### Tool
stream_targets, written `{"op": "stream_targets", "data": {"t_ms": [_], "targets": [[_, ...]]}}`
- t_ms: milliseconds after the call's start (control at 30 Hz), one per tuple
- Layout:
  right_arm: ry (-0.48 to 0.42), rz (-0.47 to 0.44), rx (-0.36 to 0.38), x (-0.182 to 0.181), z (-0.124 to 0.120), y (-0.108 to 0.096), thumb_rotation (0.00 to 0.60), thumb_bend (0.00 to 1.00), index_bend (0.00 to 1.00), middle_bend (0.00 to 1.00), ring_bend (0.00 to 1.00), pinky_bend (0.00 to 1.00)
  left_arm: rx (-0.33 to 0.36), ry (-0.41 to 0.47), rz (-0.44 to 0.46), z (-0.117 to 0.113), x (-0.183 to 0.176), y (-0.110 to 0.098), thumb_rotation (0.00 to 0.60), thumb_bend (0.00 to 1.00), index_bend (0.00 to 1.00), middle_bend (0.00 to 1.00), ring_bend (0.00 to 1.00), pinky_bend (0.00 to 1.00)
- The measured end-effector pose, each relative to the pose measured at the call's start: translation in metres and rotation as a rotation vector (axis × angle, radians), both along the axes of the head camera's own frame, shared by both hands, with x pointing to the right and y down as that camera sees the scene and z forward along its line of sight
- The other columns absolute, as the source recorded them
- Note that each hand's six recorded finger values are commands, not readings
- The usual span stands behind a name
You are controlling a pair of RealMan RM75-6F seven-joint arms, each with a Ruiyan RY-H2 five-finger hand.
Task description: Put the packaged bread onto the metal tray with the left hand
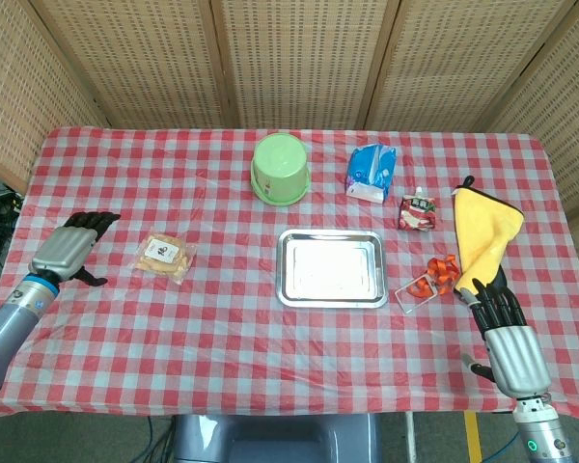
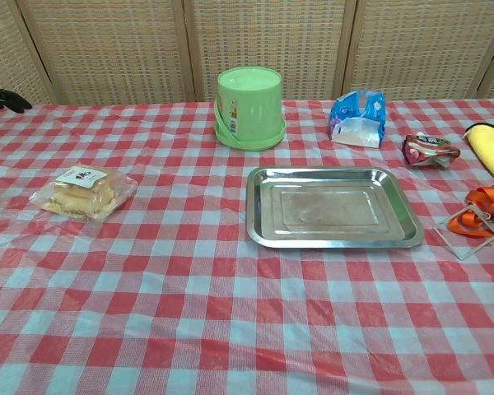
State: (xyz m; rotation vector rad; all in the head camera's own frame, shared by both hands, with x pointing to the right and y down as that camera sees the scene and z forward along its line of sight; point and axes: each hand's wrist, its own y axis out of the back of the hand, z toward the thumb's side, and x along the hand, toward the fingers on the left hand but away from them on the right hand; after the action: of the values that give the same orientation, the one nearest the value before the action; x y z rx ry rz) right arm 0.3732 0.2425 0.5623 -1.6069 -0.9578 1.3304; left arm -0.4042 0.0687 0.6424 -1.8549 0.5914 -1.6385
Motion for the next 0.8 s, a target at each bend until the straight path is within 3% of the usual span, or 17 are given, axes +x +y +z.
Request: {"op": "stream_targets", "data": {"t_ms": [433,800], "targets": [[0.004,0.009,-0.010,0.003,0.004,-0.001,0.600,0.09,0.05,0.00,0.00,0.00,-0.091,-0.013,0.064,0.044,0.034,-0.005,0.600,0.00,0.00,0.00,0.00,0.00],[0.000,0.010,-0.023,0.003,0.007,-0.001,0.600,0.09,0.05,0.00,0.00,0.00,-0.122,-0.019,0.095,0.070,0.066,-0.012,0.600,0.01,0.00,0.00,0.00,0.00]]}}
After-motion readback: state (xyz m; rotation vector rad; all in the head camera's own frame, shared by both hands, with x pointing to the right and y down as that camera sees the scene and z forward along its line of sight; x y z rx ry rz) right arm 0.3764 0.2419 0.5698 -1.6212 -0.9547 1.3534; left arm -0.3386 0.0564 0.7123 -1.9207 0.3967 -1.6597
